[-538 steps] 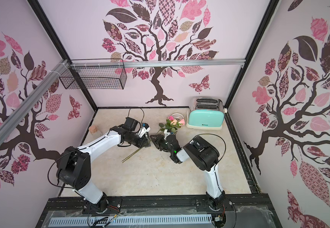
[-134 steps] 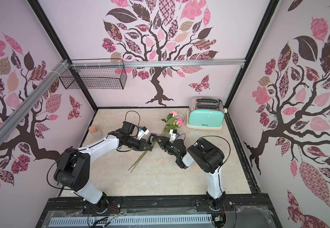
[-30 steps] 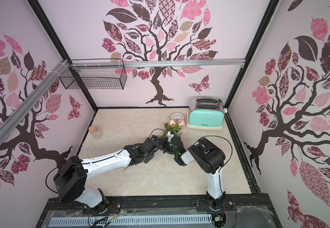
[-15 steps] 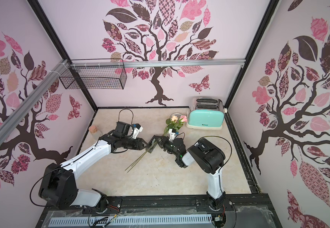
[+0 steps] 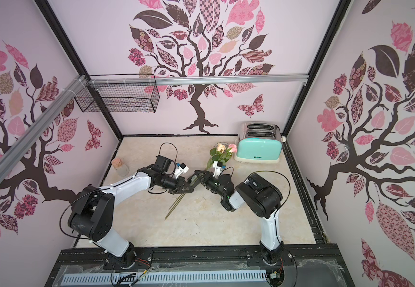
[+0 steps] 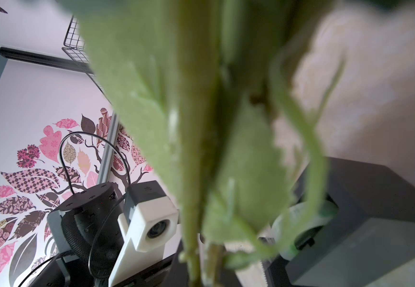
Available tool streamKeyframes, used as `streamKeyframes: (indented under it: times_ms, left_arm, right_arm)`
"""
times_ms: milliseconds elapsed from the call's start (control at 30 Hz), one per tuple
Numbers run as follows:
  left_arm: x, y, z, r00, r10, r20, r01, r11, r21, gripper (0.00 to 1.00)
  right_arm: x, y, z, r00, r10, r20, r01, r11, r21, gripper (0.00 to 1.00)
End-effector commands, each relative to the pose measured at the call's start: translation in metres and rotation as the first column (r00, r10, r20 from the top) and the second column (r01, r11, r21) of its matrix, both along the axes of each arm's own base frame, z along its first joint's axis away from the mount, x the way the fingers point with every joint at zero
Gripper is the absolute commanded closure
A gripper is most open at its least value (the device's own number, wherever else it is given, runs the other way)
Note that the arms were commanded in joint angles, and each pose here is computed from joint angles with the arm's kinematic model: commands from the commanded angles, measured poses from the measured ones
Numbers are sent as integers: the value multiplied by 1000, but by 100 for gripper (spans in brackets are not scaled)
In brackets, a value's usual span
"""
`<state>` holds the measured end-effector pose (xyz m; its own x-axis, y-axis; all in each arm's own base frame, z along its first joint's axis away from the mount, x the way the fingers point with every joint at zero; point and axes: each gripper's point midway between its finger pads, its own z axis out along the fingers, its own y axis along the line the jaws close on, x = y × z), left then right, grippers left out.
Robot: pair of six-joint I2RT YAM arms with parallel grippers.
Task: Wrap bouquets with tape
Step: Wrap the tape around the bouquet.
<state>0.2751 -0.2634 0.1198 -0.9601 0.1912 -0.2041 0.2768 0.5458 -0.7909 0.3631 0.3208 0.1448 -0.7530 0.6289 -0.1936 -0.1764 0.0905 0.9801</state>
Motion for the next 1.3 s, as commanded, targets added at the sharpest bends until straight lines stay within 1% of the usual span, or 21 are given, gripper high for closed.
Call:
streamKeyframes:
  times_ms: [0, 100, 200, 333, 400, 500, 567, 700, 733, 800, 833, 867, 900, 933, 967, 1033, 1067, 1133, 1167, 1233, 1267]
  left_arm:
    - [15, 12, 2, 996, 27, 89, -35, 995, 93, 100]
    - [15, 16, 0, 979, -14, 202, -27, 980, 197, 100]
    - [12, 14, -3, 941, -108, 322, -3, 946, 325, 100]
    - [14, 15, -6, 890, -202, 410, 0, 897, 442, 100]
    - [17, 19, -8, 855, -247, 455, -24, 859, 511, 100]
    - [23, 23, -9, 794, -320, 517, -81, 786, 613, 100]
    - [25, 25, -10, 747, -380, 546, -121, 729, 673, 100]
    - [32, 29, -11, 636, -504, 584, -240, 590, 770, 100]
    - [32, 28, -11, 615, -527, 587, -255, 571, 780, 100]
    - [31, 25, -14, 588, -555, 588, -264, 555, 789, 100]
    - [32, 26, -16, 592, -550, 588, -273, 550, 789, 100]
    - [33, 27, -16, 601, -543, 586, -278, 546, 791, 100]
    - [32, 27, -17, 614, -532, 583, -279, 545, 791, 100]
    - [31, 26, -15, 625, -518, 584, -273, 555, 786, 100]
    - [29, 23, -14, 641, -499, 583, -254, 579, 775, 96]
    - [24, 18, -9, 701, -421, 575, -198, 660, 725, 74]
    - [21, 17, -6, 732, -380, 565, -169, 702, 692, 71]
    - [17, 16, 4, 804, -267, 531, -120, 803, 584, 67]
    - [16, 17, 9, 827, -221, 517, -111, 837, 536, 66]
    - [12, 14, 23, 879, -120, 462, -79, 918, 389, 60]
    - [11, 11, 28, 898, -78, 433, -71, 945, 319, 58]
  right_arm:
    - [-6, 3, 9, 999, 19, 43, -20, 1000, 18, 81]
    - [-7, 1, 3, 1000, 12, 8, -12, 1000, 0, 65]
    - [-8, 1, -2, 999, 16, -30, -16, 1000, -12, 63]
    - [-9, 2, -7, 997, 27, -72, -28, 1000, -13, 62]
    - [-10, 2, -9, 995, 29, -92, -31, 999, -17, 62]
    - [-11, 3, -9, 993, 37, -108, -40, 999, -29, 62]
    - [-11, 4, -10, 992, 39, -121, -44, 998, -37, 64]
    - [-10, 9, -14, 985, 66, -159, -74, 996, -48, 69]
    - [-10, 10, -16, 983, 69, -173, -79, 996, -49, 72]
    - [-10, 12, -17, 980, 78, -182, -88, 995, -48, 82]
    - [-11, 12, -18, 979, 83, -186, -94, 994, -48, 91]
    - [-11, 12, -18, 978, 85, -189, -96, 994, -47, 96]
    - [-11, 12, -19, 978, 87, -189, -97, 994, -47, 100]
    - [-12, 12, -19, 979, 85, -187, -95, 994, -47, 100]
    - [-12, 11, -18, 980, 81, -180, -91, 995, -46, 100]
    - [-11, 8, -14, 986, 70, -153, -77, 996, -40, 100]
    - [-11, 7, -13, 987, 67, -143, -72, 997, -37, 100]
    - [-10, 7, -8, 991, 63, -114, -67, 997, -33, 100]
    - [-10, 7, -7, 993, 62, -104, -65, 997, -32, 100]
    - [-10, 6, -3, 995, 56, -81, -58, 998, -24, 100]
    - [-9, 5, -2, 996, 53, -69, -54, 998, -20, 100]
